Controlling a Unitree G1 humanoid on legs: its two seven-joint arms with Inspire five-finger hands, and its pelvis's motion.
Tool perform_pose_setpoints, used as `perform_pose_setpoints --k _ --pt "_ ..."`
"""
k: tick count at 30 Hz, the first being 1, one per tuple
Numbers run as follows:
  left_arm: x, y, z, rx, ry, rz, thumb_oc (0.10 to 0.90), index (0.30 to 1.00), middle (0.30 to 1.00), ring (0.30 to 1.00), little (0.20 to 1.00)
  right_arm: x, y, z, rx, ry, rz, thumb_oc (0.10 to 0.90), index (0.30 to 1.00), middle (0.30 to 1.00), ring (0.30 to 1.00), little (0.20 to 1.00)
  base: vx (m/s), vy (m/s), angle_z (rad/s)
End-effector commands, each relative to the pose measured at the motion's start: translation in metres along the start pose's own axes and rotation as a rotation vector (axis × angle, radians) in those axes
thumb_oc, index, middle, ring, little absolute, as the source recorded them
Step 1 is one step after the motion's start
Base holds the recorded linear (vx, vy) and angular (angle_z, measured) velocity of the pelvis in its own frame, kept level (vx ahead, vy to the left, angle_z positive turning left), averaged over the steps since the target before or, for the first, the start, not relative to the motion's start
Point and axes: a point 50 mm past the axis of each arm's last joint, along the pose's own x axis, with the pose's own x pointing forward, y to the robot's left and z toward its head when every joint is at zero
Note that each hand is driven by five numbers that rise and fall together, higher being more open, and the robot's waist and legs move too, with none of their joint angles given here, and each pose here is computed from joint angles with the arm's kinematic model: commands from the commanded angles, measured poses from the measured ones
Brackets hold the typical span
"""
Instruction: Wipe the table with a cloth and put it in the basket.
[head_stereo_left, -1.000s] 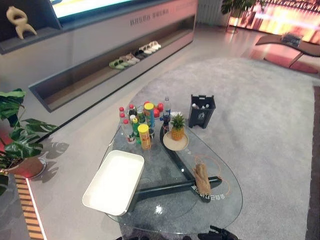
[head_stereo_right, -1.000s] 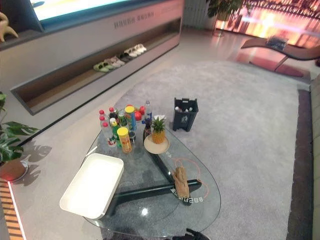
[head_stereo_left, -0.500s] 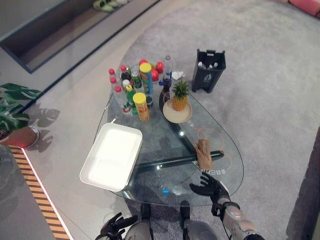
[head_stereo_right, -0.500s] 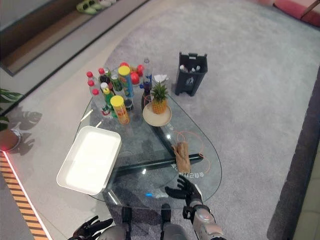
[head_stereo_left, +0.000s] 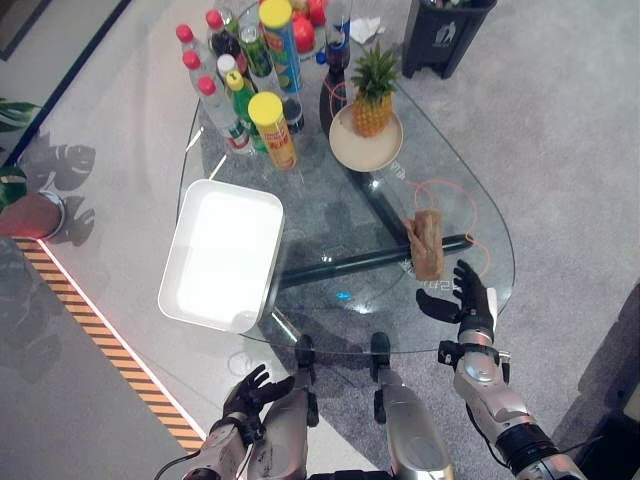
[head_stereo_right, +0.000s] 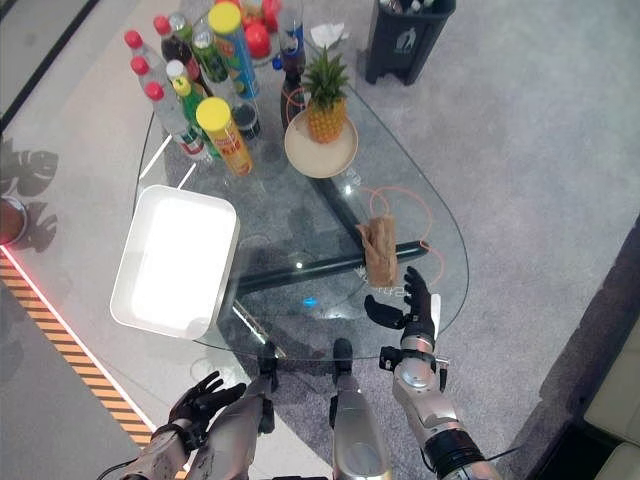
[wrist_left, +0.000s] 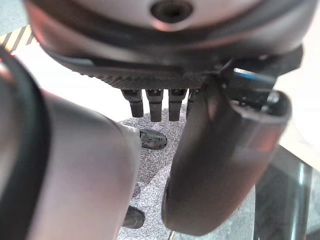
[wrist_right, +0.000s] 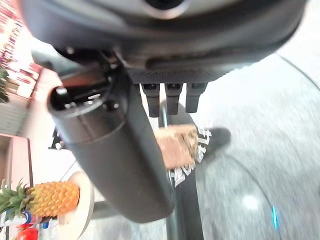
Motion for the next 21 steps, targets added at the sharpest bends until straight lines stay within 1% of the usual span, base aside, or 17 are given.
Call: perform_pose_setpoints --k 1,7,13,21 --pt "-0.009 0.011 -0.023 -0.019 0.050 0.057 0.800 0.900 0.900 0.900 0.900 0.004 -0.018 0.058 0.041 -0.284 -0.140 0.800 0.900 0.900 0.900 0.900 -0.04 0.040 -0.01" --pt "-0.005 0.004 -0.011 -0.035 0.025 0.054 0.800 0.900 0.900 0.900 0.900 0.010 -0.021 0.089 0.060 -0.401 -0.226 0.800 0.900 0.900 0.900 0.900 0.00 0.009 -0.02" --pt "-0.004 -0.002 -0.005 -0.034 0.015 0.056 0.800 0.900 0.900 0.900 0.900 0.014 -0.022 0.109 0.091 -0.454 -0.268 0.800 0.900 0.900 0.900 0.900 0.01 0.002 0.01" --pt "-0.003 -0.010 0.002 -0.053 0.009 0.053 0.800 0.900 0.900 0.900 0.900 0.014 -0.015 0.132 0.130 -0.512 -0.286 0.800 0.900 0.900 0.900 0.900 0.02 0.007 0.04"
